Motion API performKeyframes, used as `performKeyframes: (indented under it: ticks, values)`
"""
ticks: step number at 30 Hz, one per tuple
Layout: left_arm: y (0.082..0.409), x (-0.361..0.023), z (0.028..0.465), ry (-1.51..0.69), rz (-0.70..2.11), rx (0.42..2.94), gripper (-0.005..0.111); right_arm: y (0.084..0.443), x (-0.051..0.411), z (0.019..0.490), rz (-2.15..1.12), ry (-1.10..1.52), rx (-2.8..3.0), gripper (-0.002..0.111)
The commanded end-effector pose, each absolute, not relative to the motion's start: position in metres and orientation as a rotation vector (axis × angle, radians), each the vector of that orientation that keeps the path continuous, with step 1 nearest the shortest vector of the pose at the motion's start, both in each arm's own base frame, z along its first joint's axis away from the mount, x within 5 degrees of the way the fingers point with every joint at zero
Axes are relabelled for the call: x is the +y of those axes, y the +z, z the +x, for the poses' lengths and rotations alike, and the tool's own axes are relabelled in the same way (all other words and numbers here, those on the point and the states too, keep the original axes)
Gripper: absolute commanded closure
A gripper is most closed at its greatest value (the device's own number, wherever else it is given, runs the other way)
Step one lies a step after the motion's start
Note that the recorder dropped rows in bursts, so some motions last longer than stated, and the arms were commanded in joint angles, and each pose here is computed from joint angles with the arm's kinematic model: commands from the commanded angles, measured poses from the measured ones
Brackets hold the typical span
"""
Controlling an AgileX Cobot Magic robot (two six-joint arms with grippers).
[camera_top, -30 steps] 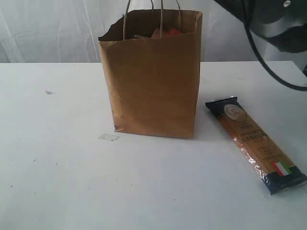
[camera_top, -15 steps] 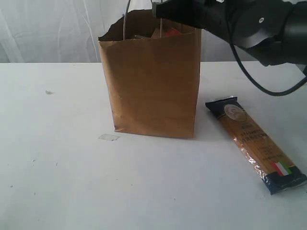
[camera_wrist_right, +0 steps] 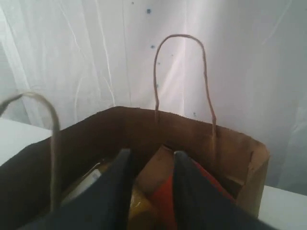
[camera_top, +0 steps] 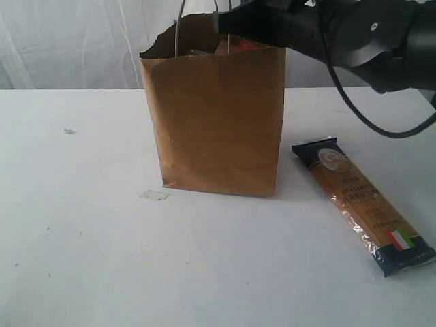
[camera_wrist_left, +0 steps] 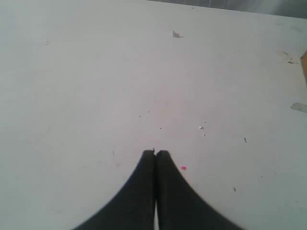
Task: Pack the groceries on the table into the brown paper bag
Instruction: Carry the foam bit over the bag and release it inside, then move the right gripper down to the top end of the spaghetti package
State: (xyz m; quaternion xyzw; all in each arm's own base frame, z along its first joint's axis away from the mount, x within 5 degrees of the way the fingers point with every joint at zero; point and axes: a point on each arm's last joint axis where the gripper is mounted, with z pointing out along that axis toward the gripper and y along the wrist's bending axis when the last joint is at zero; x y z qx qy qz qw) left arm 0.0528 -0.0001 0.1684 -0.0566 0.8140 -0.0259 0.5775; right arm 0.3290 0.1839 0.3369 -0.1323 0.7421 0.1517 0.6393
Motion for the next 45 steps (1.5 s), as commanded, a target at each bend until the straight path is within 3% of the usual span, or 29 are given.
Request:
performKeyframes:
  ticks: [1, 10, 18, 25, 36, 41, 45]
  values:
    - [0.169, 0.000, 0.053, -0.068, -0.140, 1.896, 0.107, 0.357, 0.178, 0.313, -0.347, 0.378, 1.687, 0.081]
    - [0.169, 0.000, 0.053, -0.068, -0.140, 1.896, 0.107, 0.398, 0.165, 0.266, -0.485, 0.476, 1.682, 0.081]
    - [0.169, 0.000, 0.053, -0.068, -0.140, 1.896, 0.107, 0.387, 0.153, 0.220, -0.954, 0.379, 1.918, 0.081]
    - [0.169, 0.000, 0.053, -0.068, -0.140, 1.896, 0.107, 0.369, 0.126, 0.204, -1.001, 0.160, 2.250, 0.081]
    - [0.169, 0.000, 0.053, -0.068, -0.140, 1.896, 0.107, 0.339, 0.102, 0.219, -0.972, -0.261, 2.259, 0.082]
    - [0.169, 0.000, 0.053, -0.068, -0.140, 1.896, 0.107, 0.321, 0.078, 0.249, -0.769, -0.602, 2.274, 0.106]
    - [0.169, 0.000, 0.053, -0.068, -0.140, 1.896, 0.107, 0.284, 0.052, 0.276, -0.639, -0.727, 2.494, 0.108]
